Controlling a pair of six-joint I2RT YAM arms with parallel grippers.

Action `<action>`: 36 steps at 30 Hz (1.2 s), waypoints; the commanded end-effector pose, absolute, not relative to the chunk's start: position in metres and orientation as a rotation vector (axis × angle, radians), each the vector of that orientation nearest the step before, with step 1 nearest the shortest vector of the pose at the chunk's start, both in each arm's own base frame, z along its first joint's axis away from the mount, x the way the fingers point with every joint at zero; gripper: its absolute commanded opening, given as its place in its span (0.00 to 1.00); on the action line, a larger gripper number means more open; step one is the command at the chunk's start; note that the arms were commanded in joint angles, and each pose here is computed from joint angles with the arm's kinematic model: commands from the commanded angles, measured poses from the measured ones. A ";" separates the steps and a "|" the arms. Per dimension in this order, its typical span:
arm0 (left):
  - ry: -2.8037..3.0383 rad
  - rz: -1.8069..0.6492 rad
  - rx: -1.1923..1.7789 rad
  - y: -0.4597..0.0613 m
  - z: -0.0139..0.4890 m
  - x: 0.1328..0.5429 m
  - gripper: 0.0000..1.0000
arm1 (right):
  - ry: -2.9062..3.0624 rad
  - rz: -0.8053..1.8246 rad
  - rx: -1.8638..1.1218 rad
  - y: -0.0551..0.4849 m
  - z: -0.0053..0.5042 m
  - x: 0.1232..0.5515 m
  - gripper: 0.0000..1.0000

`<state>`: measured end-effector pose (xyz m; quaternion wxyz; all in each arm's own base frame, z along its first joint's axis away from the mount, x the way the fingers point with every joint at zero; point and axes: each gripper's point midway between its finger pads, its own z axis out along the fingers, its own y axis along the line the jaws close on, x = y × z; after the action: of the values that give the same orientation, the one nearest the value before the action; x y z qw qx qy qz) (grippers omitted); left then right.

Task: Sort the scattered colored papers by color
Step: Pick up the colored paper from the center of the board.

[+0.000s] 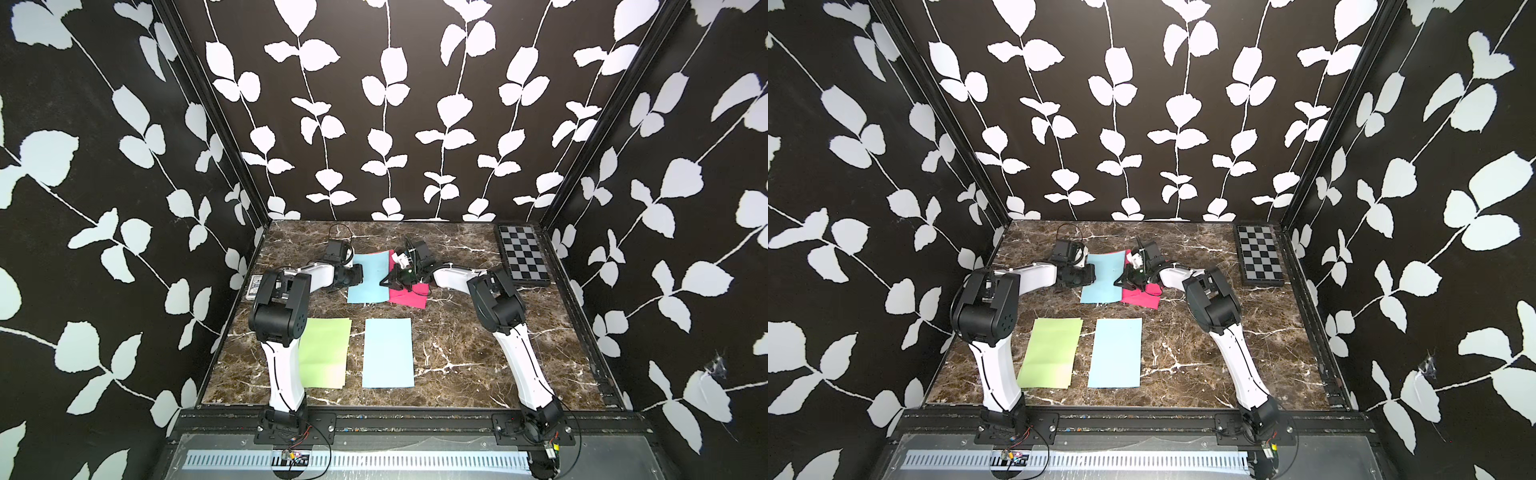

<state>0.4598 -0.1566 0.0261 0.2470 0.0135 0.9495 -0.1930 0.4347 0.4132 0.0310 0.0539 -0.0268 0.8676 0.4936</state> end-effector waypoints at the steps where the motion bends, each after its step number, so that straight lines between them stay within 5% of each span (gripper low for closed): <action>1: 2.700 -0.514 0.007 -0.151 0.001 0.436 0.00 | 2.629 1.528 -0.074 0.416 0.020 0.432 0.00; 11: 2.452 -0.533 0.068 -0.155 0.095 0.457 0.10 | 2.502 1.569 -0.142 0.421 0.070 0.437 0.00; 22: 2.111 -0.559 0.057 -0.144 0.217 0.433 0.49 | 2.379 1.601 -0.230 0.425 0.150 0.416 0.00; 36: 1.993 -0.574 0.025 -0.130 0.254 0.391 0.75 | 2.401 1.562 -0.325 0.387 0.193 0.297 0.00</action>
<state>0.3971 -0.1319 0.2470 0.4959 0.0135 0.8360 -0.2345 0.3215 0.3974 0.1893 0.1227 -0.1012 0.8248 0.5426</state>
